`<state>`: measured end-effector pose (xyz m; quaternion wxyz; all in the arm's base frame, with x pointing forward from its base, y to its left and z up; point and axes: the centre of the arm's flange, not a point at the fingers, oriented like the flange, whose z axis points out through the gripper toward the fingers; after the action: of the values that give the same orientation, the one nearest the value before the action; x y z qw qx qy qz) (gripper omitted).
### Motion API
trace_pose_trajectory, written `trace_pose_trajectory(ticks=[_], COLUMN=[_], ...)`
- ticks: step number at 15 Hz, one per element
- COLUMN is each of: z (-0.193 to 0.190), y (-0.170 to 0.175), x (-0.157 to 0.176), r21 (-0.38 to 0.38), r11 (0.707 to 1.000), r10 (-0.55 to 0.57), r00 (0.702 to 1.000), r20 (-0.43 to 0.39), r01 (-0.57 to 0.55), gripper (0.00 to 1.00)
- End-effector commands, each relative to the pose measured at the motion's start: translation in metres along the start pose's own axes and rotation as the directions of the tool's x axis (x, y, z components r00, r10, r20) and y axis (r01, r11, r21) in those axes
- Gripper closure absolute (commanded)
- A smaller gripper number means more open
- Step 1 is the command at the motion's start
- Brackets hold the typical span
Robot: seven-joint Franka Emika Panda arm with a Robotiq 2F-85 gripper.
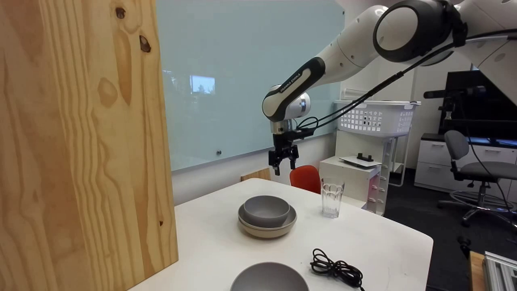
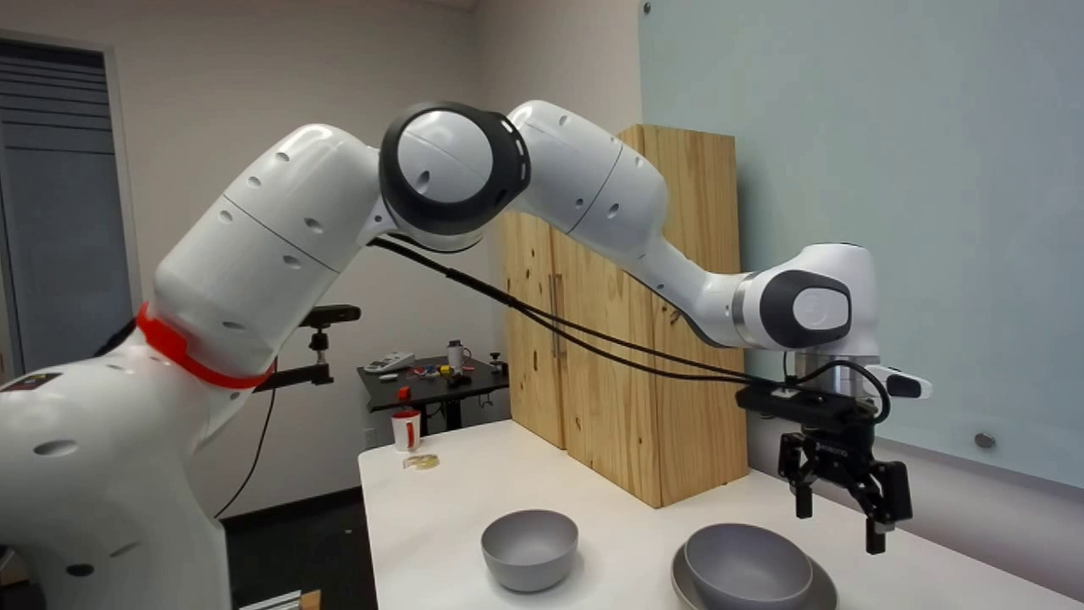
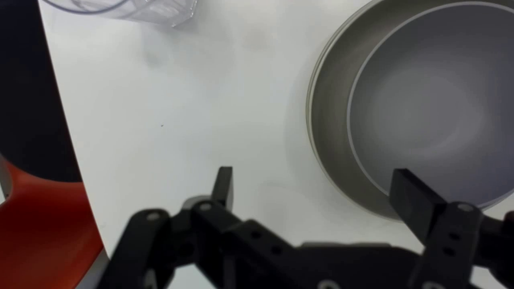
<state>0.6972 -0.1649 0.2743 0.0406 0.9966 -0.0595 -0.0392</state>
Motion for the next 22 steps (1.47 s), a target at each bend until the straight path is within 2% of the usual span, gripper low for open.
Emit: trace_pose_trajectory(ticks=[1, 15, 16, 19, 22], z=[0.000, 0.000, -0.002, -0.020, -0.030], y=[0.000, 0.000, -0.001, 0.005, 0.013], x=[0.000, 0.000, 0.001, 0.011, 0.014], r21=[0.000, 0.000, 0.001, -0.014, -0.040], r11=[1.000, 1.000, 1.000, 1.000, 0.999], r10=[0.000, 0.000, -0.001, 0.004, 0.010], r00=[1.000, 1.000, 1.000, 0.992, 0.983], r20=[0.000, 0.000, -0.014, -0.127, -0.183], r01=[0.000, 0.000, 0.001, -0.006, -0.017], gripper=[0.00, 0.00, 0.00, 0.00, 0.00])
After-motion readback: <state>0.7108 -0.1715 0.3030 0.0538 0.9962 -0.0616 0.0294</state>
